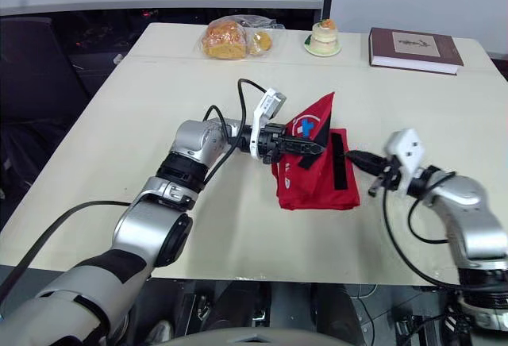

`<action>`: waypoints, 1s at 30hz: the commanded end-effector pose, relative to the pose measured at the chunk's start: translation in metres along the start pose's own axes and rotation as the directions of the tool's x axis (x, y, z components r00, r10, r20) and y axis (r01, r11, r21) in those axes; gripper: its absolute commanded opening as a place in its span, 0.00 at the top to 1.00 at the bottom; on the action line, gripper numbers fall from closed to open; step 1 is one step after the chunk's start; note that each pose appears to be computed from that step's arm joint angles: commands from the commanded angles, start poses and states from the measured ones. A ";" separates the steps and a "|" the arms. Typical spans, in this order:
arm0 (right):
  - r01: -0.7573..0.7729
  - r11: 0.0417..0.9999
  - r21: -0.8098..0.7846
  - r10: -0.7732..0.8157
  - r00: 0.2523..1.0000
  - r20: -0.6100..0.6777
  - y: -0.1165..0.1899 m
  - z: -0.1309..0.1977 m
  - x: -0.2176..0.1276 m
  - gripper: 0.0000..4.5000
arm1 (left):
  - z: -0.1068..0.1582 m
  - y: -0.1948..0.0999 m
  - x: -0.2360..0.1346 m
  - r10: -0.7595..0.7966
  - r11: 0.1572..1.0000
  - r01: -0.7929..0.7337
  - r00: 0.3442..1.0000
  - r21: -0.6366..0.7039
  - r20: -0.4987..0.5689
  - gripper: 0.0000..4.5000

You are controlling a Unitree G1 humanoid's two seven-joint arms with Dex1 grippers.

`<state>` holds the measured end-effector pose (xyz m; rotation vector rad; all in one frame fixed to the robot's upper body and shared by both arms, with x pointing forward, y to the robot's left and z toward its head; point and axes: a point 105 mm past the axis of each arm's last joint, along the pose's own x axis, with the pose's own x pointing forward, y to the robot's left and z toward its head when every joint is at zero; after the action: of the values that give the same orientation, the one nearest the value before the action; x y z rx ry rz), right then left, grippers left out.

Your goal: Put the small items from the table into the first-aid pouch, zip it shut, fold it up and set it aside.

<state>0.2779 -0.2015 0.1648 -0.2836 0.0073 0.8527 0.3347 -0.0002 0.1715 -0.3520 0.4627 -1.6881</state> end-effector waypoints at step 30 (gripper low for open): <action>0.010 1.000 0.028 -0.010 1.000 -0.002 -0.004 0.011 -0.066 0.00 | -0.034 0.033 0.045 0.114 0.988 -0.113 0.993 -0.105 0.012 0.05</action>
<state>0.2362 -0.2486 0.1727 -0.2332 0.0565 0.8469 0.3378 -0.0479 0.1428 -0.4279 0.4808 -1.6083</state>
